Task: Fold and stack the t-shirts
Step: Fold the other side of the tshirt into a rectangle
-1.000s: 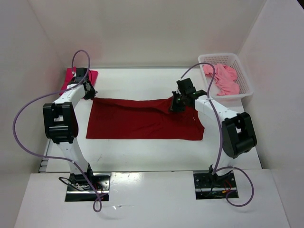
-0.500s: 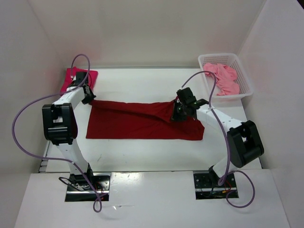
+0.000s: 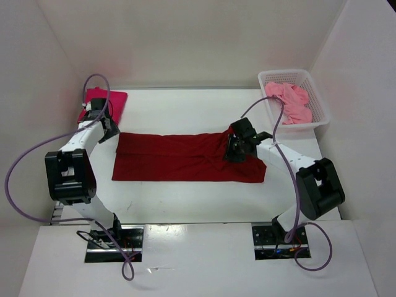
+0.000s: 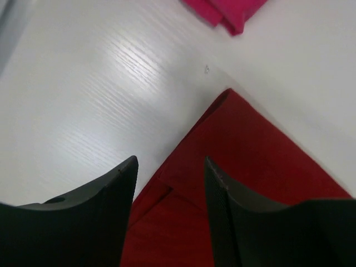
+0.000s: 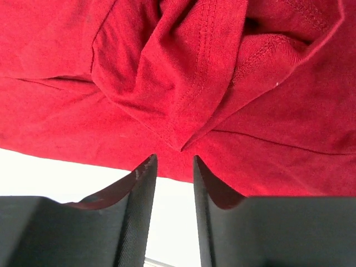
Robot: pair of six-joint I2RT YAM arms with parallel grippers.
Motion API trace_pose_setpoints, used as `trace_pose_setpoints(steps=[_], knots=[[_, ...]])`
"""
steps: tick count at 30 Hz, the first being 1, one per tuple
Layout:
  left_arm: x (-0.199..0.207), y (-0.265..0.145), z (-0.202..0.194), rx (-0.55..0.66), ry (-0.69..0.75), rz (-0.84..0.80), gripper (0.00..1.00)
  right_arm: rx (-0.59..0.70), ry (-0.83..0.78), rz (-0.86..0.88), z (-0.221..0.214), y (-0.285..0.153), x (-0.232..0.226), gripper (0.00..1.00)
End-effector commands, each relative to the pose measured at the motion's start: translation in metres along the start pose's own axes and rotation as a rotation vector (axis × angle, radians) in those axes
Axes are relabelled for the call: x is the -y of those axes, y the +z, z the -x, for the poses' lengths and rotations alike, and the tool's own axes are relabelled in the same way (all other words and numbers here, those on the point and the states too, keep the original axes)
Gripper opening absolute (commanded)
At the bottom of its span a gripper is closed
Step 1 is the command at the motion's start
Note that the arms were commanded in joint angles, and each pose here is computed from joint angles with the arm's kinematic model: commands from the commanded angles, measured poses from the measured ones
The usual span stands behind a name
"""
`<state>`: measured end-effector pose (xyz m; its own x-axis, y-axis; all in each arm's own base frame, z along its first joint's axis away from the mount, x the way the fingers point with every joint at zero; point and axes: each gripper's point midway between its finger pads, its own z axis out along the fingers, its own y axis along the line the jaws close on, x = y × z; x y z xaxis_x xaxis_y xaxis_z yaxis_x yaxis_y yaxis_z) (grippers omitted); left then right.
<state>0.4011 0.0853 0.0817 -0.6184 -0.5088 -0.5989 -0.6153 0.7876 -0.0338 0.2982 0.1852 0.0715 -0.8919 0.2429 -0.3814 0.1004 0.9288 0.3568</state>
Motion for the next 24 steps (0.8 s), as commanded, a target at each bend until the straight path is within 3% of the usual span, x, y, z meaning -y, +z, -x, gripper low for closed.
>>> trace_pose_setpoints(steps=[1,4,5,6,8,11,13,18,24], knots=[[0.008,-0.029,0.043,0.124,-0.063,-0.059,0.59,0.088,0.0,0.011,0.025,-0.02,-0.006,0.39],[0.033,-0.037,0.046,0.098,-0.083,-0.187,0.5,0.092,0.015,0.021,0.042,-0.016,-0.004,0.33],[0.048,-0.037,0.038,0.077,-0.062,-0.231,0.48,0.117,0.035,0.021,0.054,-0.014,0.0,0.28],[0.065,-0.04,0.027,0.061,-0.025,-0.255,0.47,0.146,0.043,0.009,0.066,-0.013,0.001,0.13],[0.079,-0.04,0.012,0.043,0.021,-0.275,0.43,0.152,0.068,-0.019,0.077,-0.007,0.011,0.04],[0.105,-0.045,-0.019,-0.011,0.086,-0.342,0.42,0.14,0.082,0.005,0.082,0.001,0.01,0.09],[0.119,-0.054,-0.044,-0.05,0.12,-0.396,0.42,0.091,0.079,0.065,0.076,0.004,-0.001,0.22],[0.139,-0.076,-0.078,-0.093,0.19,-0.484,0.42,-0.01,0.066,0.09,0.025,0.012,-0.006,0.3],[0.151,-0.091,-0.103,-0.137,0.231,-0.545,0.42,-0.041,0.099,0.096,0.014,0.031,-0.006,0.32]])
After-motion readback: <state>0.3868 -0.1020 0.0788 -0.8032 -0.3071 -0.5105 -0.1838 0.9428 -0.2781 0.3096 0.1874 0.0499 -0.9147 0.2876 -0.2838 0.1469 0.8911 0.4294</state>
